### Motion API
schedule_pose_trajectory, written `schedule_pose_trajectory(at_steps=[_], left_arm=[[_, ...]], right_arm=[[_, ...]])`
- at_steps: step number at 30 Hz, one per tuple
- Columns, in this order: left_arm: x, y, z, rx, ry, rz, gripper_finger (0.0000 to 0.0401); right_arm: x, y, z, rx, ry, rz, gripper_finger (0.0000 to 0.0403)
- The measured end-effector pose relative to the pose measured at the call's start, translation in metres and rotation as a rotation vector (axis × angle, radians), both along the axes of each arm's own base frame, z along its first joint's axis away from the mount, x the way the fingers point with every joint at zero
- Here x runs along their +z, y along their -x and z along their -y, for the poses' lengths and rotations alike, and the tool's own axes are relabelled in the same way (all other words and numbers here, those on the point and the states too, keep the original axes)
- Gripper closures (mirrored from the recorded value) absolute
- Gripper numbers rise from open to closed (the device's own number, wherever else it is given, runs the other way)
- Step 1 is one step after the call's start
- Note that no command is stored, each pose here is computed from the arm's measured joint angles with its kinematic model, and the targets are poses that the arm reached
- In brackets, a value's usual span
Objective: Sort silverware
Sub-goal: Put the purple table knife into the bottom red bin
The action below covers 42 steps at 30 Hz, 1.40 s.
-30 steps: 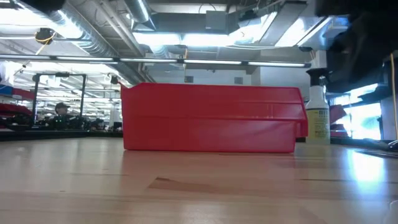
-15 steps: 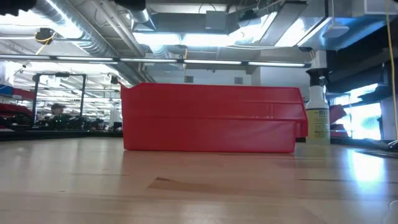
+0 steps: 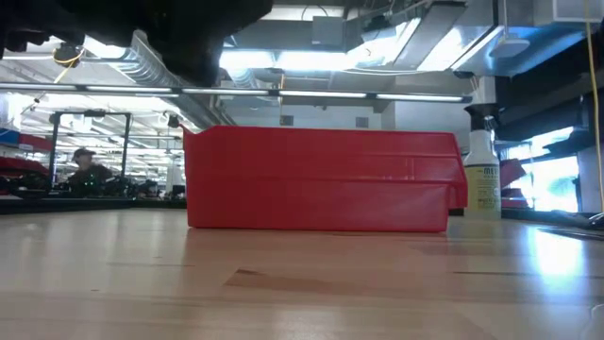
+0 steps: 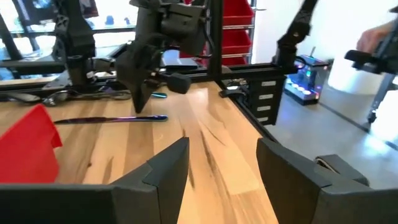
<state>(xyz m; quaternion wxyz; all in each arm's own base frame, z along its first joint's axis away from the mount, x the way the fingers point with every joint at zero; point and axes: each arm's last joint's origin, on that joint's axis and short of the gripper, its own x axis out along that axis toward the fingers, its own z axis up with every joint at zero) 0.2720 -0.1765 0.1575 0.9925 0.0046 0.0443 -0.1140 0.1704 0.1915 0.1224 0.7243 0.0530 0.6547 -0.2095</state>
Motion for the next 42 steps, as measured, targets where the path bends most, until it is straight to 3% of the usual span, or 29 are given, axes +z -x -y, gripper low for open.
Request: schedule_pose_trajectory(at_steps=[6, 9, 14, 17, 21, 25, 28, 36, 42], left_arm=[[0.0, 0.0, -0.001, 0.021, -0.003, 0.004, 0.0226], [0.0, 0.0, -0.001, 0.039, -0.025, 0.007, 0.0226], [0.0, -0.002, -0.005, 0.061, -0.049, 0.011, 0.0226], [0.0, -0.004, -0.008, 0.072, -0.048, 0.011, 0.0226], [0.0, -0.007, -0.012, 0.089, -0.026, 0.007, 0.0226], [-0.001, -0.009, -0.014, 0.099, -0.017, 0.002, 0.0226], [-0.009, -0.017, -0.009, 0.091, -0.043, -0.012, 0.0226], [-0.035, -0.065, 0.009, 0.121, -0.112, -0.024, 0.0226], [-0.037, -0.081, 0.004, 0.163, -0.032, -0.026, 0.0226]], right_arm=[[0.008, -0.011, -0.01, 0.007, -0.029, 0.055, 0.0403], [0.017, -0.028, -0.029, 0.053, -0.149, 0.21, 0.0403], [0.033, -0.048, -0.052, 0.238, -0.291, 0.399, 0.0403], [0.047, -0.048, -0.055, 0.252, -0.226, 0.394, 0.0403], [0.059, -0.045, -0.048, 0.262, -0.028, 0.366, 0.0403], [0.06, -0.033, -0.027, 0.156, 0.141, 0.269, 0.0403], [0.059, -0.021, -0.013, 0.093, 0.167, 0.238, 0.0403], [0.051, 0.006, 0.018, -0.056, 0.051, 0.237, 0.0403], [0.026, 0.011, 0.036, -0.128, -0.05, 0.231, 0.0403]])
